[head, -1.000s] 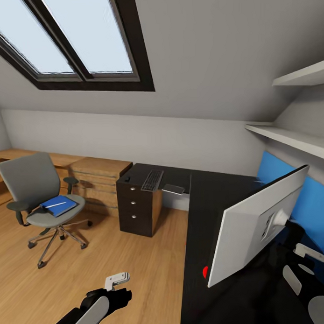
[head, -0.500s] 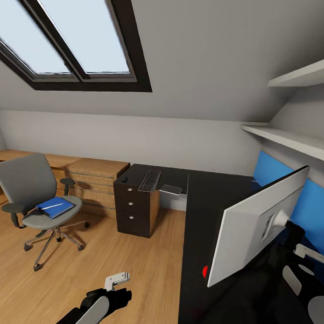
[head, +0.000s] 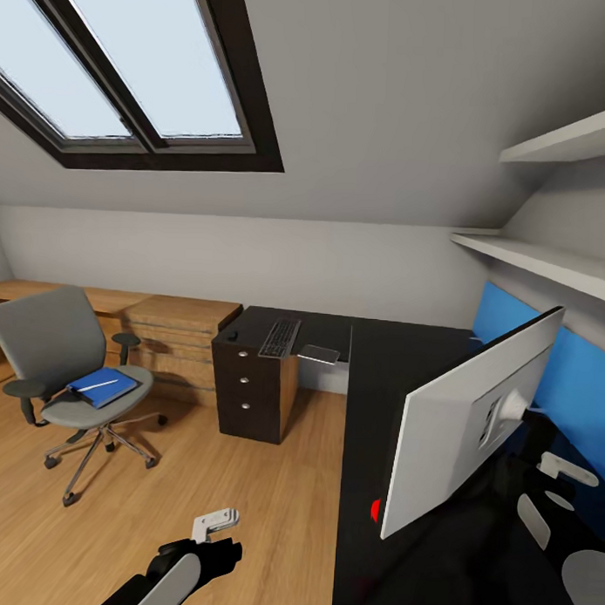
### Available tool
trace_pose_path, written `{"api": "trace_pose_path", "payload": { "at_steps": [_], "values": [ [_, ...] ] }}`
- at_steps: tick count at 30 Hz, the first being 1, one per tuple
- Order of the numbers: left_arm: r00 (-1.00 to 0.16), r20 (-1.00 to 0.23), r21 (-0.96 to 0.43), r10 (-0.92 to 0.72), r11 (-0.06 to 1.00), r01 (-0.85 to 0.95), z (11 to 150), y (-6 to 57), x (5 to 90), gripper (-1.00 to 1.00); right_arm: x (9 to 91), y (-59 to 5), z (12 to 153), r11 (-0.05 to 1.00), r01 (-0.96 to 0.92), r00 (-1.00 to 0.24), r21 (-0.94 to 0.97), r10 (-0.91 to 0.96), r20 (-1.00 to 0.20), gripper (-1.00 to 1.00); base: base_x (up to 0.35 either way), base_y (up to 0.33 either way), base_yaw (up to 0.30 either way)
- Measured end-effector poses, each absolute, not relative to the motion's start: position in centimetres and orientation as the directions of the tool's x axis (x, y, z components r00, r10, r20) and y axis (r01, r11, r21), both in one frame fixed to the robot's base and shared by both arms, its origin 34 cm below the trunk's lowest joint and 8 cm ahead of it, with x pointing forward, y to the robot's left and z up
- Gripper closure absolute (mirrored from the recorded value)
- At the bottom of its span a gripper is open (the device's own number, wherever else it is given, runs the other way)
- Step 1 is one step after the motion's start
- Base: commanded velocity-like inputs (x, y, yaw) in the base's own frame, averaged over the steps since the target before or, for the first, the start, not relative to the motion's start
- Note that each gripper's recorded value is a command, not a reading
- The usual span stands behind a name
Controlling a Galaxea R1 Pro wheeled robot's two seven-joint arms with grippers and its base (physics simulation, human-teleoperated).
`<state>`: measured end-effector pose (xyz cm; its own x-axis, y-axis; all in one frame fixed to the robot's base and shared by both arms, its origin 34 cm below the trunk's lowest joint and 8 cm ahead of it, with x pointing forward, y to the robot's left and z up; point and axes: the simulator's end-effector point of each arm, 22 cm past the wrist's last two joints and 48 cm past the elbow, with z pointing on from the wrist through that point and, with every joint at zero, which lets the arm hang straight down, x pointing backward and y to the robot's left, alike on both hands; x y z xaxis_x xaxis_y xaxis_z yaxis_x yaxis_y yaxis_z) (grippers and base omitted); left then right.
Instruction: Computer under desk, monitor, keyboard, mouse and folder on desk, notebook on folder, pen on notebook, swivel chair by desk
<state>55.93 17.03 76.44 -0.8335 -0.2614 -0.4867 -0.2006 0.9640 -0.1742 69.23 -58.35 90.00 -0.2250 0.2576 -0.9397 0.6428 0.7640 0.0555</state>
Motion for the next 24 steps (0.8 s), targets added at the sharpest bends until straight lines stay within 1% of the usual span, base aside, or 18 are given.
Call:
{"api": "trace_pose_path", "payload": {
  "at_steps": [10, 12, 16, 24],
  "values": [
    [-0.834, -0.487, -0.173, -0.261, 0.964, -0.2, 76.4, 17.0, 55.9, -1.0, 69.5, -58.4, 90.4, 0.771, 0.636, -0.244, 0.035, 0.244, -0.939, 1.0, 0.0, 0.0, 0.0],
    [-0.834, -0.487, -0.174, -0.261, 0.964, -0.2, 76.4, 17.0, 55.9, -1.0, 69.4, -57.8, 89.9, 0.768, 0.637, -0.219, 0.066, 0.262, -0.94, 1.0, 0.0, 0.0, -0.056],
    [-0.833, -0.488, -0.175, -0.26, 0.964, -0.199, 76.5, 17.0, 56.0, -1.0, 70.3, -56.8, 90.2, 0.79, 0.611, -0.242, 0.057, 0.255, -0.936, 1.0, 0.0, 0.0, -0.193],
    [-0.832, -0.489, -0.175, -0.26, 0.964, -0.198, 76.6, 17.0, 56.0, -1.0, 70.4, -56.5, 90.3, 0.795, 0.604, -0.246, 0.057, 0.254, -0.935, 1.0, 0.0, 0.0, -0.241]
  ]
}}
